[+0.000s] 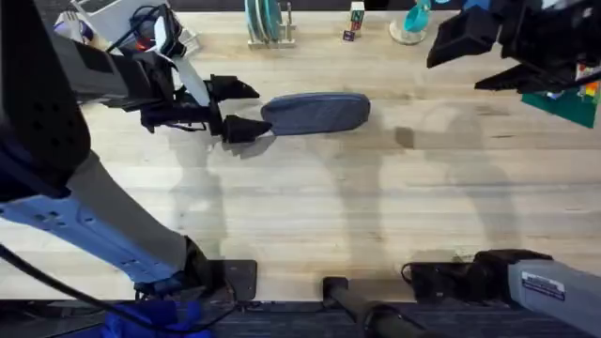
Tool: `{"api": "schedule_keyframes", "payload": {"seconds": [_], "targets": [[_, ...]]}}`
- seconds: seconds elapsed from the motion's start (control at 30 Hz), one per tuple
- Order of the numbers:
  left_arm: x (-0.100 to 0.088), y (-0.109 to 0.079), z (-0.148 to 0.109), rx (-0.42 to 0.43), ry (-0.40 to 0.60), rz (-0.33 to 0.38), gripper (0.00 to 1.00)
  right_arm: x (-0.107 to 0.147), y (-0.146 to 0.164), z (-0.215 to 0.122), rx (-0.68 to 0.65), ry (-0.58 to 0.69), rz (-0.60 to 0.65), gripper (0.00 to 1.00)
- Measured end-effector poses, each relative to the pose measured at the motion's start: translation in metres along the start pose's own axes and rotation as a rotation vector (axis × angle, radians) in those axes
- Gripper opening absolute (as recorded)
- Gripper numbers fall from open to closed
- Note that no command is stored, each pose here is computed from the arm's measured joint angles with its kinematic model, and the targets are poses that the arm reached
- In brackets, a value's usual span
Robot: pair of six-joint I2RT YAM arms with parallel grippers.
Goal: Unzip the bag, pick up the pens from the table one at a time and place them inside, then zip the bag closed.
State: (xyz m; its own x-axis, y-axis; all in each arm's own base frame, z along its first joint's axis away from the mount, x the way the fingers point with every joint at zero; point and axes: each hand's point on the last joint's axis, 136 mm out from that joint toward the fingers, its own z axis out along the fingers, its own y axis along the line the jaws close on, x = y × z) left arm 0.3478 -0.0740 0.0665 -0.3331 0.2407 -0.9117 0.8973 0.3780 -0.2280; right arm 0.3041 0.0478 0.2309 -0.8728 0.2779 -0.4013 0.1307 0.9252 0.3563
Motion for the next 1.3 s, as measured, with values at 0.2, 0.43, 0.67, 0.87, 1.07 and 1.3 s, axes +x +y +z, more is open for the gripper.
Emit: {"api": "schedule_keyframes", "payload": {"seconds": [0.2,0.43,0.67,0.87,1.07,1.3], "targets": [[0.002,0.001,0.0,-0.004,0.011,-0.027,0.995,0.002,0.002,-0.009,-0.006,-0.019,-0.032,0.996],[0.004,0.01,-0.002,-0.042,0.065,-0.256,0.995,0.006,0.001,-0.011,-0.002,-0.008,-0.06,0.997],[-0.004,0.028,-0.017,-0.131,0.2,-0.456,0.996,0.006,0.001,-0.011,-0.002,-0.008,-0.073,0.997],[-0.04,0.025,-0.043,-0.25,0.265,-0.398,0.996,0.006,0.001,-0.011,-0.002,-0.008,-0.077,0.996],[-0.08,-0.001,-0.07,-0.355,0.286,-0.301,0.996,0.007,0.001,-0.011,-0.002,-0.006,-0.087,0.996],[-0.107,-0.036,-0.103,-0.511,0.318,-0.275,0.996,0.022,-0.004,-0.011,0.014,0.057,-0.116,0.996]]}}
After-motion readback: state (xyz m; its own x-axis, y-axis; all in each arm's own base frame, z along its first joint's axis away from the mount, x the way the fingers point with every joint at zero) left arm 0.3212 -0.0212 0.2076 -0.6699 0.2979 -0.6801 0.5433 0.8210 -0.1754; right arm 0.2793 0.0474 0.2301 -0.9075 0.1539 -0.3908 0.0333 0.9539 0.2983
